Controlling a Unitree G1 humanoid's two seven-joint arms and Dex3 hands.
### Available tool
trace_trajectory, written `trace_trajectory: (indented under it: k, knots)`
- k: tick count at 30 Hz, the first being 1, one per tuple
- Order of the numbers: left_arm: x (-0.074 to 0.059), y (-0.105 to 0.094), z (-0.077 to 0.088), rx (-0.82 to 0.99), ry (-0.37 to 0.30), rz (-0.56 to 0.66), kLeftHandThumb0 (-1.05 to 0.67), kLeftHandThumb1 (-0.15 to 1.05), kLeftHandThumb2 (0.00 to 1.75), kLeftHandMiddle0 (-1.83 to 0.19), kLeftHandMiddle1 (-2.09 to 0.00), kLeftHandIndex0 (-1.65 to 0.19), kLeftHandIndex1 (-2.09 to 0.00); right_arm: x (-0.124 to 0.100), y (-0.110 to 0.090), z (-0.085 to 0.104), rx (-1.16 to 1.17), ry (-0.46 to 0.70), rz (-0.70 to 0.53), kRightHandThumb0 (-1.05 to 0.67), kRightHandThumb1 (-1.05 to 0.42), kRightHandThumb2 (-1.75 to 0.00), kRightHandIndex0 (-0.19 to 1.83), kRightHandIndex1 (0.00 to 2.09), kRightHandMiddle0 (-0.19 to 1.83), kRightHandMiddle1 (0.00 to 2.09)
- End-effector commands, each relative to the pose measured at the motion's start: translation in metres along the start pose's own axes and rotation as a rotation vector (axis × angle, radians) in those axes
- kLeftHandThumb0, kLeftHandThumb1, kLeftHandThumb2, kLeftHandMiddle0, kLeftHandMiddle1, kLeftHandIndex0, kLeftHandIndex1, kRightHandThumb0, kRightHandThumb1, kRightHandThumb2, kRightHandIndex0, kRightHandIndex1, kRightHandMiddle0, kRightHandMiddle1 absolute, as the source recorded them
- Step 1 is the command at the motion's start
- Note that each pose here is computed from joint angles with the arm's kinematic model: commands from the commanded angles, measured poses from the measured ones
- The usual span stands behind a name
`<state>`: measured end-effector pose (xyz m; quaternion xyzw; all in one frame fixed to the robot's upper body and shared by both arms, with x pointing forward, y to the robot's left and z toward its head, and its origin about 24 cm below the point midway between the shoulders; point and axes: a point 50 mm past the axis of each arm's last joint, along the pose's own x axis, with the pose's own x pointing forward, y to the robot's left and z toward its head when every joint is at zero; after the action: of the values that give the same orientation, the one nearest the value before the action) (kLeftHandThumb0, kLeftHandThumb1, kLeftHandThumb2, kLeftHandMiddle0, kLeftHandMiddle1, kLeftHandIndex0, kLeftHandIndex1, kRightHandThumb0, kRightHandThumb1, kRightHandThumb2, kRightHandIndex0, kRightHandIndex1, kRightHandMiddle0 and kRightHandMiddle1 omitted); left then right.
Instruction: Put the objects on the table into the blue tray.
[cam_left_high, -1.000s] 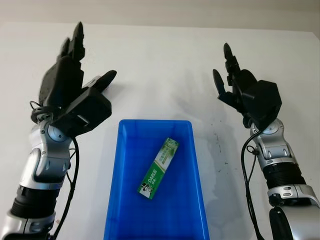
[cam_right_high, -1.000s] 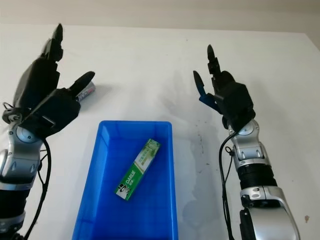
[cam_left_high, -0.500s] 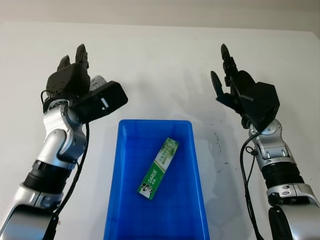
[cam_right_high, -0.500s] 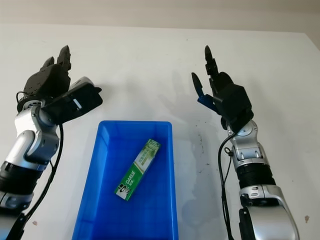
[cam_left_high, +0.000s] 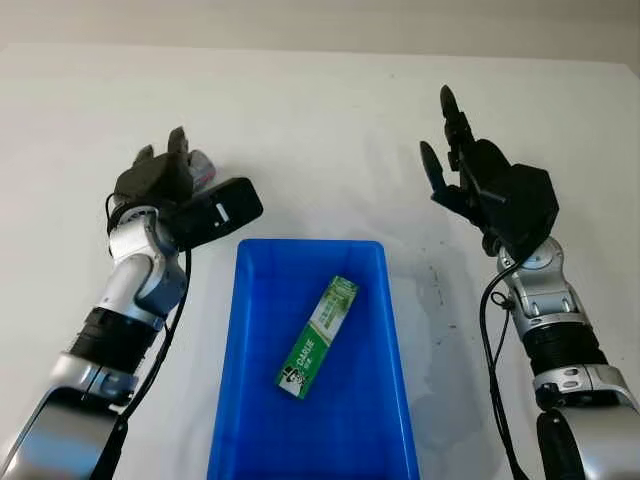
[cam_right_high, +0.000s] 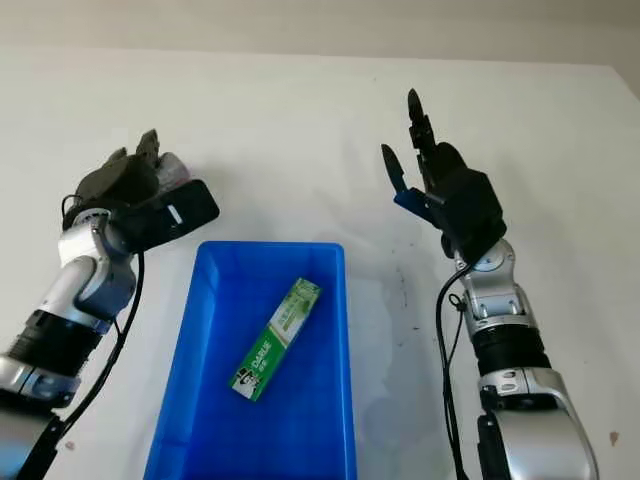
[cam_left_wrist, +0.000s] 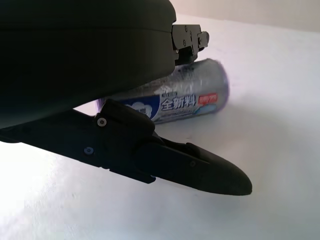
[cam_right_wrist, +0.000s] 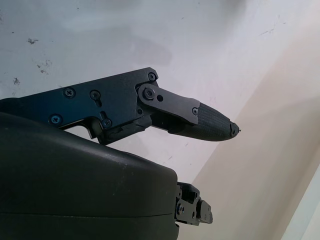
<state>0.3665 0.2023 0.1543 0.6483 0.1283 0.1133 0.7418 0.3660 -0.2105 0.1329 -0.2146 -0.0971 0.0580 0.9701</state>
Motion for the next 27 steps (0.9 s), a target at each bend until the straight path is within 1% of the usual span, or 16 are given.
trace_trajectory:
  k: [1, 2, 4, 5, 6, 7, 8, 11, 13, 16, 19, 22, 23, 24, 25, 27]
  knots:
    - [0.002, 0.003, 0.003, 0.112, 0.017, 0.052, -0.76, 1.01, 0.05, -0.15, -0.15, -0.08, -0.15, 0.001, -0.003, 0.002, 0.008, -0.015, -0.010, -0.60, -1.05, -0.69, -0.19, 0.00, -0.19, 0.00]
    - [0.002, 0.002, 0.004, 0.178, 0.019, 0.073, -0.72, 1.00, 0.05, -0.28, -0.27, -0.17, -0.21, 0.001, -0.003, 0.002, 0.014, -0.015, -0.008, -0.60, -1.05, -0.69, -0.19, 0.00, -0.19, 0.00]
    - [0.003, 0.001, 0.007, 0.272, 0.034, 0.073, -0.66, 1.01, 0.05, -0.23, -0.69, -0.23, -0.34, 0.001, -0.003, 0.002, 0.017, -0.014, -0.005, -0.60, -1.05, -0.69, -0.19, 0.00, -0.19, 0.00]
    - [0.004, 0.002, 0.008, 0.284, 0.047, 0.070, -0.60, 1.01, 0.05, -0.17, -1.24, -0.22, -0.51, 0.001, -0.003, 0.003, 0.016, -0.015, -0.004, -0.60, -1.05, -0.69, -0.19, 0.00, -0.19, 0.00]
    - [0.004, 0.002, 0.010, 0.301, 0.057, 0.073, -0.57, 1.01, 0.05, -0.14, -1.60, -0.17, -0.70, 0.001, -0.003, 0.003, 0.019, -0.016, -0.004, -0.60, -1.05, -0.69, -0.19, 0.00, -0.19, 0.00]
    - [0.004, 0.002, 0.011, 0.314, 0.063, 0.079, -0.54, 1.01, 0.05, -0.19, -1.84, -0.10, -0.92, 0.001, -0.003, 0.003, 0.022, -0.017, -0.003, -0.60, -1.05, -0.69, -0.19, 0.00, -0.19, 0.00]
    - [0.004, 0.001, 0.012, 0.334, 0.070, 0.081, -0.51, 1.02, 0.06, -0.37, -1.99, -0.05, -1.11, 0.001, -0.003, 0.002, 0.023, -0.018, -0.003, -0.60, -1.05, -0.69, -0.19, 0.00, -0.19, 0.00]
    - [0.005, 0.000, 0.015, 0.419, 0.089, 0.064, -0.32, 1.04, 0.07, -0.64, -2.08, 0.01, -1.28, 0.001, -0.004, 0.001, 0.027, -0.023, 0.001, -0.60, -1.05, -0.69, -0.19, 0.00, -0.19, 0.00]
    - [0.006, 0.000, 0.017, 0.477, 0.094, 0.051, -0.23, 1.04, 0.06, -0.67, -2.09, 0.00, -1.26, 0.000, -0.004, 0.001, 0.052, -0.017, 0.000, -0.61, -1.05, -0.68, -0.19, 0.00, -0.19, 0.00]
    - [0.007, -0.001, 0.018, 0.531, 0.067, 0.074, -0.23, 1.02, 0.05, -0.69, -2.09, -0.05, -1.20, 0.000, -0.004, 0.000, 0.057, -0.018, 0.007, -0.61, -1.05, -0.68, -0.19, 0.00, -0.19, 0.00]
    - [0.007, -0.004, 0.017, 0.541, 0.026, 0.131, -0.26, 1.03, 0.06, -0.73, -2.09, -0.13, -0.73, -0.001, -0.004, -0.001, 0.063, -0.018, 0.008, -0.60, -1.05, -0.68, -0.19, 0.00, -0.19, 0.00]
    - [0.007, -0.005, 0.017, 0.542, -0.006, 0.169, -0.28, 1.05, 0.08, -0.74, -2.09, -0.10, -0.59, -0.001, -0.004, -0.001, 0.062, -0.019, 0.008, -0.61, -1.05, -0.68, -0.19, 0.00, -0.19, 0.00]
    - [0.007, -0.005, 0.017, 0.531, -0.017, 0.187, -0.29, 1.05, 0.10, -0.75, -2.09, -0.10, -0.63, -0.001, -0.005, -0.001, 0.063, -0.019, 0.008, -0.61, -1.05, -0.68, -0.19, 0.00, -0.19, 0.00]
    - [0.006, -0.003, 0.018, 0.513, -0.031, 0.207, -0.33, 1.05, 0.22, -0.77, -2.09, -0.02, -1.02, -0.001, -0.005, -0.001, 0.064, -0.018, 0.008, -0.62, -1.05, -0.68, -0.19, 0.00, -0.19, 0.00]
    - [0.005, -0.002, 0.018, 0.487, -0.048, 0.231, -0.36, 1.05, 0.30, -0.78, -2.09, 0.04, -1.26, -0.001, -0.005, -0.002, 0.066, -0.018, 0.009, -0.62, -1.05, -0.68, -0.19, 0.00, -0.19, 0.00]
    - [0.002, 0.002, 0.020, 0.446, -0.080, 0.280, -0.43, 1.05, 0.41, -0.72, -2.09, 0.02, -1.30, -0.001, -0.005, -0.002, 0.071, -0.018, 0.011, -0.61, -1.05, -0.68, -0.19, 0.00, -0.19, 0.00]
